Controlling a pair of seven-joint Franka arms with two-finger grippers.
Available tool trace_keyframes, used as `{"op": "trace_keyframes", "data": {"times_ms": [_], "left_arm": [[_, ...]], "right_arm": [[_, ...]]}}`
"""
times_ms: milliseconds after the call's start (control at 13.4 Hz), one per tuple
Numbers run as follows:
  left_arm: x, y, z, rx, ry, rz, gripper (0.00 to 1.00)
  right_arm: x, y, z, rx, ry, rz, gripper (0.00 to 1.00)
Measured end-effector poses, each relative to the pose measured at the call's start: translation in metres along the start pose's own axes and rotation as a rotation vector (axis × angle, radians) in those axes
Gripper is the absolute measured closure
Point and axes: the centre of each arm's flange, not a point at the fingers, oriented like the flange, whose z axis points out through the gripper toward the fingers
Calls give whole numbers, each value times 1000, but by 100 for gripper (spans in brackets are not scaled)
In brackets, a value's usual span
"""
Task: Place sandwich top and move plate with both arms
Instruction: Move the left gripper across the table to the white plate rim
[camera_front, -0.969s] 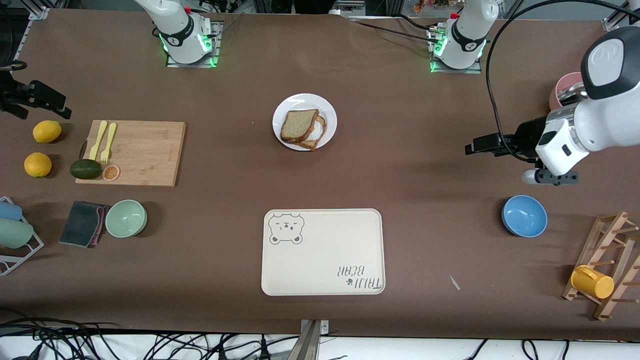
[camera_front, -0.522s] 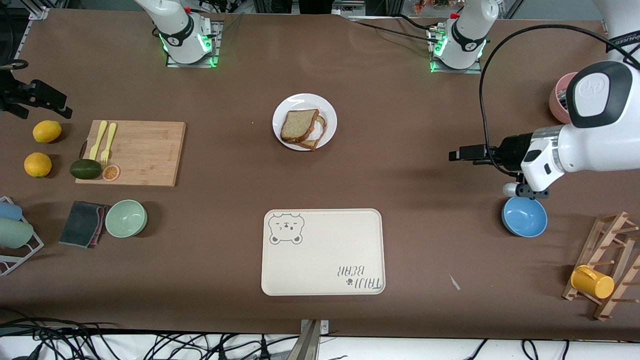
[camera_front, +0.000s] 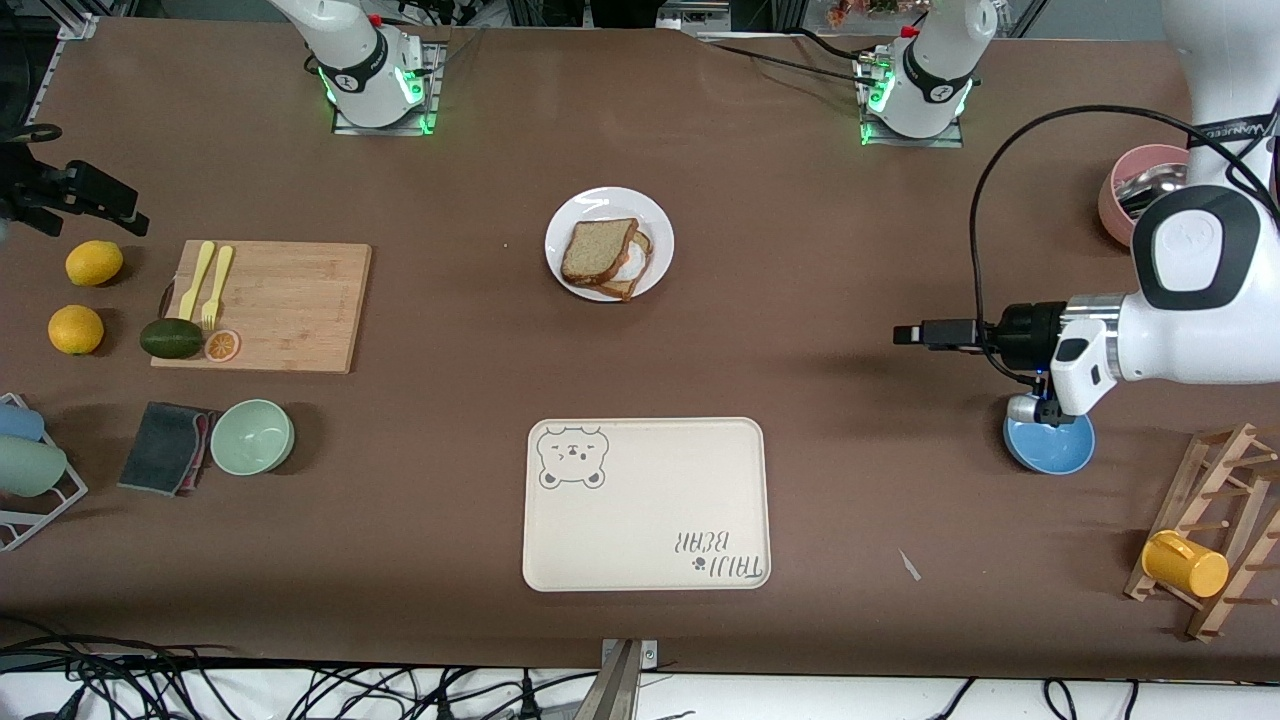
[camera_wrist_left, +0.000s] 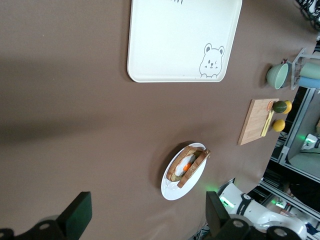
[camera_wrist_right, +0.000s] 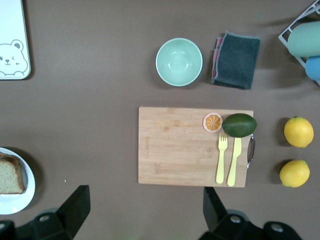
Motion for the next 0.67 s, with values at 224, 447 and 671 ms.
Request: {"op": "trace_keyframes", "data": {"times_ms": [224,447,671], "left_arm": [[9,-42,15,-107,4,12,0],[9,-47,46,-134,-2,1,0],[7,-32,73,-234,2,23,0]], "right_arm": [[0,0,0,0,-1,1,0],[0,0,0,0,-1,0,0],[0,-1,0,0,-1,-1,0]]}}
